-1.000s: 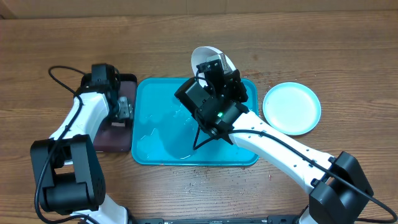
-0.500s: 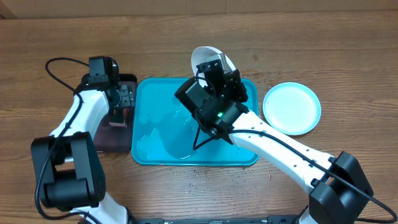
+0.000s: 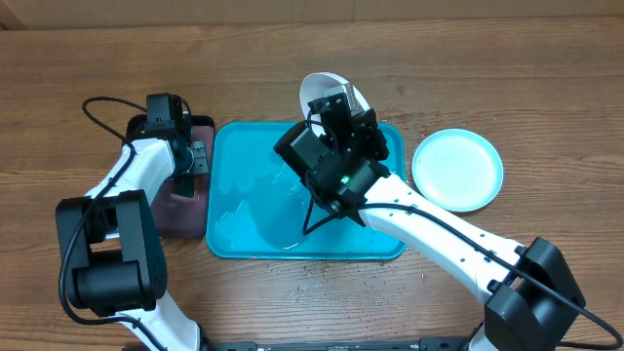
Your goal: Clean dirty plates on tray and stack at the side
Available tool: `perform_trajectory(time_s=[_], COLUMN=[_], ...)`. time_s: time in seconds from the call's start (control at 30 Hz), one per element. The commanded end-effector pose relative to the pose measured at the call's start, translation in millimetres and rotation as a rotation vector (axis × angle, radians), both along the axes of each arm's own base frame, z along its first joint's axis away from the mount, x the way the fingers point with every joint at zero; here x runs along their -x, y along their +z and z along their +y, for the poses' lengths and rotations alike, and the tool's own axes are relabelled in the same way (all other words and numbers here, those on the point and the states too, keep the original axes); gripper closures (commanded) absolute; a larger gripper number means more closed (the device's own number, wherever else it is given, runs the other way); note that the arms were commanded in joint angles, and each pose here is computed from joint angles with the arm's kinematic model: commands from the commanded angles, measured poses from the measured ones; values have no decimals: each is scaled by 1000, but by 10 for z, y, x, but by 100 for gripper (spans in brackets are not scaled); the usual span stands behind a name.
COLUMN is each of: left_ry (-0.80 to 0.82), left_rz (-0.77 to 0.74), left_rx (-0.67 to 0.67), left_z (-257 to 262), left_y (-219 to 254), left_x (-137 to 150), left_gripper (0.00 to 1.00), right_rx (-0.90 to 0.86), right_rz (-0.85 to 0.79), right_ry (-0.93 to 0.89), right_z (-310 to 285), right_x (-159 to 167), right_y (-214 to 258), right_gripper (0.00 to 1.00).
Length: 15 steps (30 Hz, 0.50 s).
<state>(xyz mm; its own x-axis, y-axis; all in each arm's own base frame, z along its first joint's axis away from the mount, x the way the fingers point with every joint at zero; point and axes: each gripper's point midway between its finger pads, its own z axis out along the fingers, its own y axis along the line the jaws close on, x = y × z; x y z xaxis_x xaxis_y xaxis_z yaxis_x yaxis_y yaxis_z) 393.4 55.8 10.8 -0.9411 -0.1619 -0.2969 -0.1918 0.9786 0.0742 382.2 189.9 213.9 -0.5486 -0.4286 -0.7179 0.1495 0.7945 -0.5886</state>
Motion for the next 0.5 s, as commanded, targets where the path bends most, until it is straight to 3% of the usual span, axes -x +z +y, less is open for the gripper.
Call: perform_trajectory(time_s=[0.0,0.07,0.17,0.27,0.47], left_ry=[1,15,14,-7,-22], left_rz=[-52,-69,-86,-85,8], left_rx=[-18,-14,9,76,157], left_z=[40,41,1,-125,-279], left_y=[260,404,580,666,601], left_x=[-137,-163,-162,-104,126], left_gripper=[64,31,13,3,0], right_rx=[-37,-37,-47,-93,-344], right_rz=[-68,-68,-73,-89,45], right_ry=[-20,-20,-24,-46,-57], right_z=[-20,-20,-19,-47,-175], right_x=[-14,-14,-14,-31,-184], right_y=[257,257,257,245,-49], right_gripper=[96,96,96,96,96])
